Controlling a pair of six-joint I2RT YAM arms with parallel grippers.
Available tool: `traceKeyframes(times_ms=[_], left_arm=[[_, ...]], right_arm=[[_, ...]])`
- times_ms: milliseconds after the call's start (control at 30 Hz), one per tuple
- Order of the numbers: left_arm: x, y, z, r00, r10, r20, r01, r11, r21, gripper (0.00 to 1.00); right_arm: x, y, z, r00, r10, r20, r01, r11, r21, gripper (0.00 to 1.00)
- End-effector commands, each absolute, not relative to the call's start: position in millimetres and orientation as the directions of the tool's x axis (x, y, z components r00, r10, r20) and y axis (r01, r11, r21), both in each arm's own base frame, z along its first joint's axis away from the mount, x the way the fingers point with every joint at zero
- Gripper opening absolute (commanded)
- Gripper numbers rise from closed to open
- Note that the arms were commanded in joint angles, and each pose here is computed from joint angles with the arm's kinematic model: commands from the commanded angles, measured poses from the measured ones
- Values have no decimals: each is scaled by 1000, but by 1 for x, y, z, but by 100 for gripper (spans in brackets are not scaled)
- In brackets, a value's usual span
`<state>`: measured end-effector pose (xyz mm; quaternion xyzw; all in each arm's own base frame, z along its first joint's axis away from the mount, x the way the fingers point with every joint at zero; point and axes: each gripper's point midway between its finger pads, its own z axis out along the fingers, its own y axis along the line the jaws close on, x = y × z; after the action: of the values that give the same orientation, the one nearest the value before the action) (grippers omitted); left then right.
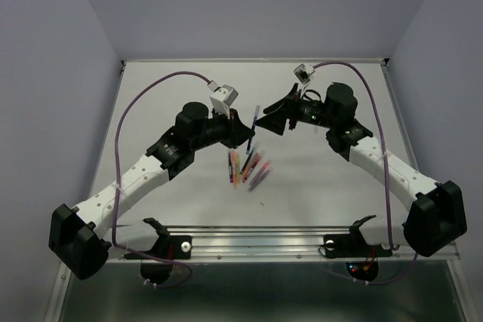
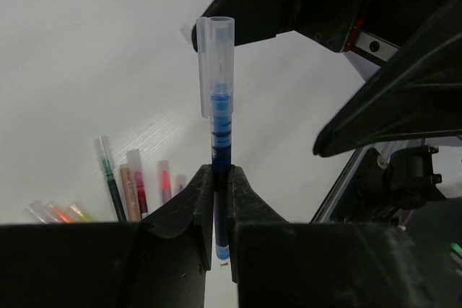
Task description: Open the pen caps
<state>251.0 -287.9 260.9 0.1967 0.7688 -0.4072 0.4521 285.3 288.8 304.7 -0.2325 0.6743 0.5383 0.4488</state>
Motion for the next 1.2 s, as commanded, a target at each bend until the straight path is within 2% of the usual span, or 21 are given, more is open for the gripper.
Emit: traceKeyframes(times_ms=[0,67,133,267,433,533,633,667,733,833,867,933,967,1000,1033,1100,1167], left_arm=[[249,-301,283,-453,-84,-888,737,525,-426,0],[249,-303,279,-460,-78,-884,734,526,-429,0],[250,-304,278,-463,-79,-883,733,526,-432,0],[248,-307,279,-465,-78,-882,737,517,-435,0],[249,-308,282,-465,-91,-880,733,517,-441,0],[250,-309,283,-465,-97,-880,733,515,-444,0],[252,-309,284,-466,-106,-878,728,518,-449,0],[252,-310,285,-467,-107,-878,727,518,-450,0],[254,-309,284,-468,-115,-876,718,528,-453,0],[255,-310,288,-462,-130,-877,719,525,-456,0],[255,-310,289,-461,-132,-877,719,524,-457,0],[256,-311,290,-461,-133,-877,720,522,-458,0],[256,-311,288,-467,-131,-875,717,524,-460,19],[256,-311,287,-471,-127,-873,715,525,-462,19],[257,-311,286,-474,-127,-871,711,529,-464,43],[257,-311,283,-480,-121,-869,708,532,-466,58],[257,-312,281,-484,-118,-867,705,534,-466,59]], right_arm=[[298,299,342,-412,247,-877,-829,299,473,91],[298,306,343,-408,255,-877,-827,305,473,78],[302,305,344,-404,267,-875,-821,316,476,73],[303,309,345,-411,272,-870,-815,319,484,67],[303,313,339,-444,264,-856,-799,316,512,52],[304,313,336,-456,259,-851,-790,323,521,49],[303,316,334,-466,251,-848,-786,324,527,40],[304,316,334,-467,254,-847,-782,330,530,34],[305,316,333,-478,249,-843,-774,335,538,32],[306,316,333,-487,253,-836,-764,340,549,17],[307,316,333,-488,255,-835,-762,342,550,1],[312,314,334,-493,281,-823,-738,365,567,1],[313,313,334,-496,285,-820,-732,371,572,1],[314,312,336,-495,294,-818,-727,376,575,1],[315,311,336,-496,302,-814,-720,382,580,1],[317,309,339,-496,318,-808,-707,393,589,1],[318,307,340,-495,328,-805,-697,403,593,1]])
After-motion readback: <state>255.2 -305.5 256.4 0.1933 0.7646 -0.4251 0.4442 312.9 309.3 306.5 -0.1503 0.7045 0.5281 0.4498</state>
